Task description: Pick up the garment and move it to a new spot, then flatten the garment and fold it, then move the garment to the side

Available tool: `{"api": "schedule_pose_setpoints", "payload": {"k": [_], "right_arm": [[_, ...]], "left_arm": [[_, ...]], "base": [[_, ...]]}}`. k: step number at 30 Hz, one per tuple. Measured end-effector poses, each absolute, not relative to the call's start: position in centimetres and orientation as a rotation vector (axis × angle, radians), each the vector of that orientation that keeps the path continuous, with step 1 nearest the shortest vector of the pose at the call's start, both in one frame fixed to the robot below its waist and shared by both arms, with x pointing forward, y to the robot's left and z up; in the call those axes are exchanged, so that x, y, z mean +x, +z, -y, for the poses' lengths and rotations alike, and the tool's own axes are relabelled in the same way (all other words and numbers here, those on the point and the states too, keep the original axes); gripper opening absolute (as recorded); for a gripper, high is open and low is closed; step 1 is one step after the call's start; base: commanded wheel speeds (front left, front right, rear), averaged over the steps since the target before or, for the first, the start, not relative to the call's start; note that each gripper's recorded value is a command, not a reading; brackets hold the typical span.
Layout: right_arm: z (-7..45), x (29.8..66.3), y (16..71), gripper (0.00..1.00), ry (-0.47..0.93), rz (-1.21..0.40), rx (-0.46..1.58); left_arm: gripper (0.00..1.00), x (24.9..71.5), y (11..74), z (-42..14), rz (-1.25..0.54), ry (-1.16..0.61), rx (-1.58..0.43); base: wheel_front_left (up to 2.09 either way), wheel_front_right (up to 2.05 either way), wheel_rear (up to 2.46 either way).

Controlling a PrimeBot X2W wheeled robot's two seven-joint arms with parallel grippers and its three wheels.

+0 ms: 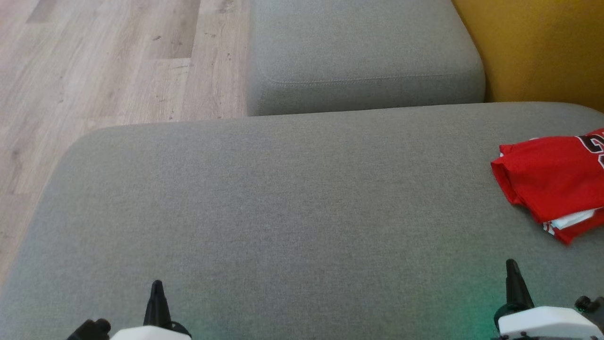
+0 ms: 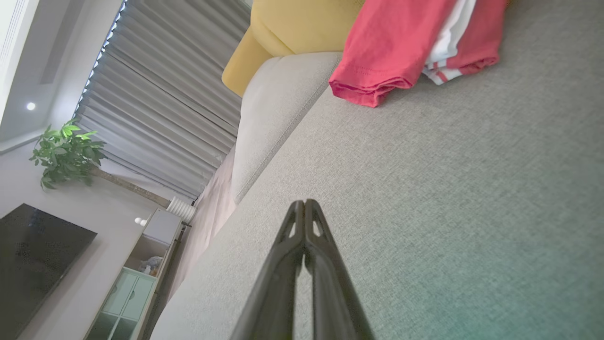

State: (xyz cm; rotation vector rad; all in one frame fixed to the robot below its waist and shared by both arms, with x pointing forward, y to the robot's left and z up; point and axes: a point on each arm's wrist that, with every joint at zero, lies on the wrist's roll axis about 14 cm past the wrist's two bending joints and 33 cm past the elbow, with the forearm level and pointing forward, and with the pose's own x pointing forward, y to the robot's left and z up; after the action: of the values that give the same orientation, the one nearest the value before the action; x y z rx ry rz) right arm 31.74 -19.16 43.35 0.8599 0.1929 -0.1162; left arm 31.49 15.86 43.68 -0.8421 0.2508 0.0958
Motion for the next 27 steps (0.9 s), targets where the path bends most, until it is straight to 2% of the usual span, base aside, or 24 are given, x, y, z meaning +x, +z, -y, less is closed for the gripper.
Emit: {"api": "schedule_pose_setpoints", "payload": {"k": [27], "right_arm": [[19.9,34.5,45.2,0.0,-0.134,-0.138,1.197]], "left_arm": [[0.0,34.3,45.1,-17.1,-0.213,0.096,-1.19]], "base": [[0.0,0.0,0.0]]}}
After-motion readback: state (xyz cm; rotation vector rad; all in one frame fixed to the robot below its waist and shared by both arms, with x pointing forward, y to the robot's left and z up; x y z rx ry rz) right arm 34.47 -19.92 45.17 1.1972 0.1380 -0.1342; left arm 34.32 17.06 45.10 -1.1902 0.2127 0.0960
